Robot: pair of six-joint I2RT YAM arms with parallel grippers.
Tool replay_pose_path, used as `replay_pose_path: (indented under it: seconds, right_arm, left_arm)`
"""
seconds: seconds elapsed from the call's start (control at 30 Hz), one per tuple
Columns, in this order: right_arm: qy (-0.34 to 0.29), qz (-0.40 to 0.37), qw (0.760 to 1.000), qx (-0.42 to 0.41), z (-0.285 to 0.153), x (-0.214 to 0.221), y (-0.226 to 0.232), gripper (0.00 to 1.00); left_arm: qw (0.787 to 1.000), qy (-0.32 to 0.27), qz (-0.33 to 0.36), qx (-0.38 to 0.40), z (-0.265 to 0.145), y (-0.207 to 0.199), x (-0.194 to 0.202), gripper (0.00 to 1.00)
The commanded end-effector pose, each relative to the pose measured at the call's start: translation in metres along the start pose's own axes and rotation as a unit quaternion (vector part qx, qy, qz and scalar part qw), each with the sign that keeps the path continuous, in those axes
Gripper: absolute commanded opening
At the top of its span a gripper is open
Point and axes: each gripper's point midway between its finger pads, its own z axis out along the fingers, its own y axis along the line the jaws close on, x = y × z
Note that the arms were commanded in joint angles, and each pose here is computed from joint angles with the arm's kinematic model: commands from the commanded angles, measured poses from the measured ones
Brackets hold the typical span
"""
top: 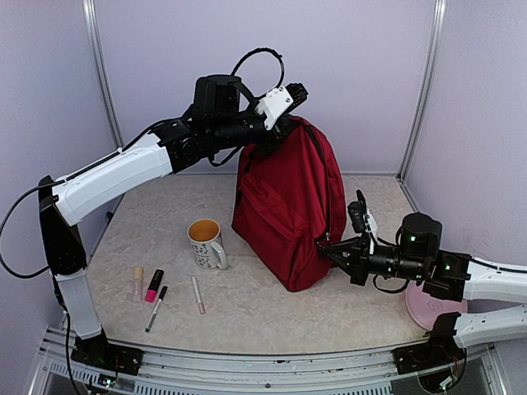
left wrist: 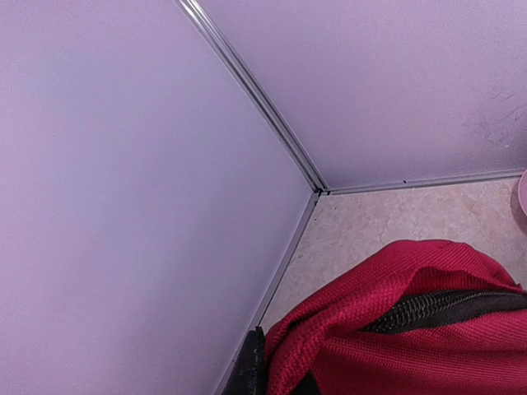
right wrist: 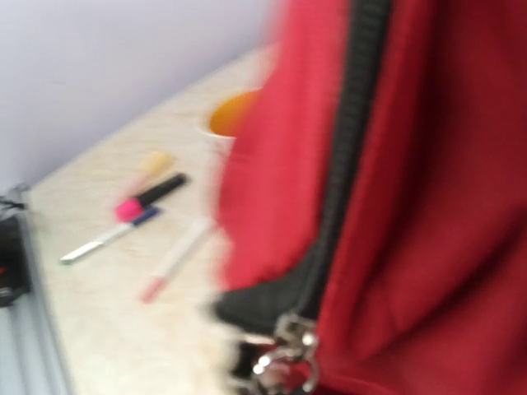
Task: Pack the student bag
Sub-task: Zip the student bag into the largest pocket of the bag.
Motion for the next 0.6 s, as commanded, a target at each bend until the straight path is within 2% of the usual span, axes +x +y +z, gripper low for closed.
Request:
replay_pose_path:
  seconds: [0.0,0.1,0.3,0.43,0.57]
  right_arm:
    - [0.094,-0.004,0.989,-0.117,-0.010,0.050,0.056,0.00]
    - [0.110,-0.006,0.989,-0.099,-0.007,0.049,0.056,0.00]
    - [0.161,0.026,0.987,-0.008,0.002,0.078,0.023,0.00]
    - [0.198,0.044,0.976,0.080,0.002,0.100,-0.008,0.00]
    - [0.226,0.062,0.966,0.106,0.001,0.123,-0.018,0.00]
  left_arm:
    - [0.964,-0.145,0.005,-0.224,-0.066,0.132,-0.102,0.00]
    - [0.963,-0.146,0.001,-0.225,-0.064,0.132,-0.101,0.00]
    - [0.962,-0.154,-0.002,-0.226,-0.067,0.135,-0.108,0.00]
    - [0.960,-0.155,-0.002,-0.234,-0.070,0.139,-0.110,0.00]
    - [0.958,-0.158,-0.002,-0.238,-0.072,0.144,-0.114,0.00]
